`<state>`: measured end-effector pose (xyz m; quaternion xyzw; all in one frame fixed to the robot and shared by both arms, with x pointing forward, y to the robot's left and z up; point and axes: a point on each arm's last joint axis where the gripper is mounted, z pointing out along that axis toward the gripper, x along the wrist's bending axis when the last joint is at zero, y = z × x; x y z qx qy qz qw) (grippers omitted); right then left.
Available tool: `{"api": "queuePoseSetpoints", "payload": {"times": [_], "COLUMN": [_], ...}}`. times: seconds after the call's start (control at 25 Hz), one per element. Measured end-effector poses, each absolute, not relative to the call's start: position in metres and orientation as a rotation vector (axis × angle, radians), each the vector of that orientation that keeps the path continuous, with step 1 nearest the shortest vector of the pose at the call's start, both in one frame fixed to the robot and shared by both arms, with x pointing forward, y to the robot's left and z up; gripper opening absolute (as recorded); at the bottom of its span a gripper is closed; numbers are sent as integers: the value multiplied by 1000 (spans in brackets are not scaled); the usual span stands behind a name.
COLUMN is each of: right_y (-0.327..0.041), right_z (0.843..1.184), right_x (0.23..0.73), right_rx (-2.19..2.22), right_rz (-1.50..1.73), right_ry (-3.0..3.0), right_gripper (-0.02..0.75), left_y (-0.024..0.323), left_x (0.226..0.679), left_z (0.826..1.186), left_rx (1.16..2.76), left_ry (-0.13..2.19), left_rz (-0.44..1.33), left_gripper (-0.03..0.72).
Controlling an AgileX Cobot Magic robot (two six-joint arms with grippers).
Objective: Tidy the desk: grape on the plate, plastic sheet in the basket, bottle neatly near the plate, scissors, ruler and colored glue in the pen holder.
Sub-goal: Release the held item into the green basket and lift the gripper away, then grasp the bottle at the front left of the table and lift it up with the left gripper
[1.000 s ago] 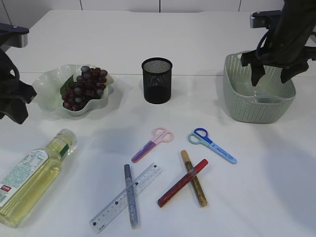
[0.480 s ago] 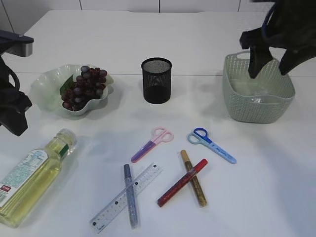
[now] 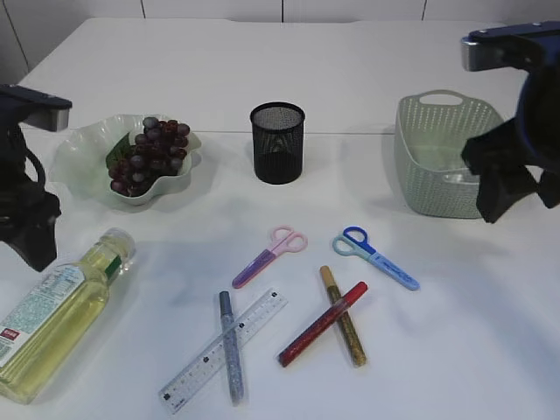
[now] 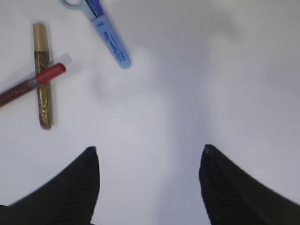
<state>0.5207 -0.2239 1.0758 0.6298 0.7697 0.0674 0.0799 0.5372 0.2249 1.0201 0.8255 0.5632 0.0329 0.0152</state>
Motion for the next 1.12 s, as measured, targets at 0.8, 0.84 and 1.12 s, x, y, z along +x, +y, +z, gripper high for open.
{"api": "queuePoseSetpoints", "payload": {"times": [0.8,0.84,1.12], "right_y": [-233,-233,-232], "right_z": [1085,1086,1086], "right_x": [488,489,489], "right_rx": [1865,1864,1857], "right_rz": [246,249,260], "right_ry": [2286,2285,2282], "right_gripper": [517,517,514], "left_y": [220,219,219], "left_x": [557,557,559], "left_z": [939,936,913], "left_rx": [2638,2640,2669], "left_ry": [1822,1830,1864], "left_rz": [-26,-37,-99], "left_gripper": [601,601,600]}}
